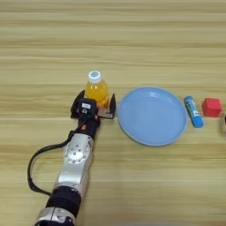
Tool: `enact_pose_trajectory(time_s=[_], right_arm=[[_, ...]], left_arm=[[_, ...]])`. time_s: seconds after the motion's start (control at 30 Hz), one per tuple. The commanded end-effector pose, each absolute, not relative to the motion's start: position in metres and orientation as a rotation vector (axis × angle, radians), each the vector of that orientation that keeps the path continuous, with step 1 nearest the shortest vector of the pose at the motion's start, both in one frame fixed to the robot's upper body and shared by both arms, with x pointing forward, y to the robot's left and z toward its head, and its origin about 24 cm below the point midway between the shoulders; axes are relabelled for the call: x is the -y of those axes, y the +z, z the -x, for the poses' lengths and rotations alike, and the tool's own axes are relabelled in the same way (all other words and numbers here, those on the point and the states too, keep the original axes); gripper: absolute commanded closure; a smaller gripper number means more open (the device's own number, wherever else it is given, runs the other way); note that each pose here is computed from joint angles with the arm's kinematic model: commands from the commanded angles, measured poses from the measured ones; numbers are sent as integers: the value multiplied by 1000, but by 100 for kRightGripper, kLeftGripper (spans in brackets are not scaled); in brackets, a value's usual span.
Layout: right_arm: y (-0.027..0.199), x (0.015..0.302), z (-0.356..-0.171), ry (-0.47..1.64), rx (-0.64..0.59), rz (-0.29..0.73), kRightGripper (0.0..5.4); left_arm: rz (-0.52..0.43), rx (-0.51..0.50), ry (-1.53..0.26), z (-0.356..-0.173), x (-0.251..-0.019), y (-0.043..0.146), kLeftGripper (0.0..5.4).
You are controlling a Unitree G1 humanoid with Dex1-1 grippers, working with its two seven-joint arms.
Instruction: Move the objects on the table
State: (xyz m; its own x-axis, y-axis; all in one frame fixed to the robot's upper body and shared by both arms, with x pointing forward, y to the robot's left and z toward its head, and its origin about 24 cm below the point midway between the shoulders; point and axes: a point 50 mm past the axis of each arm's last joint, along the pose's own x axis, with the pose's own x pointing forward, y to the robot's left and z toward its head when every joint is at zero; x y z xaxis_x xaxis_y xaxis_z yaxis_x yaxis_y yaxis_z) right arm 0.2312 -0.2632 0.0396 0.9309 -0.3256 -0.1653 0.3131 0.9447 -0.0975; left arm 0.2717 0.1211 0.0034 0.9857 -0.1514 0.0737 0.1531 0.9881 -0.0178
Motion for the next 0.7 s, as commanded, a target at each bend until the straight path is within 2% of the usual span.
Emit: enact_pose_trajectory(time_s=[0.03, 0.5, 0.7], right_arm=[[44, 262, -230, -330, -167, 76, 0], [50, 247, -235, -277, -65, 89, 0], [50, 243, -236, -268, -52, 93, 0]], left_arm=[[19, 75, -157, -274, -122, 4, 30], [15, 78, -156, -275, -126, 3, 189], [0, 72, -133, -279, -133, 3, 201]])
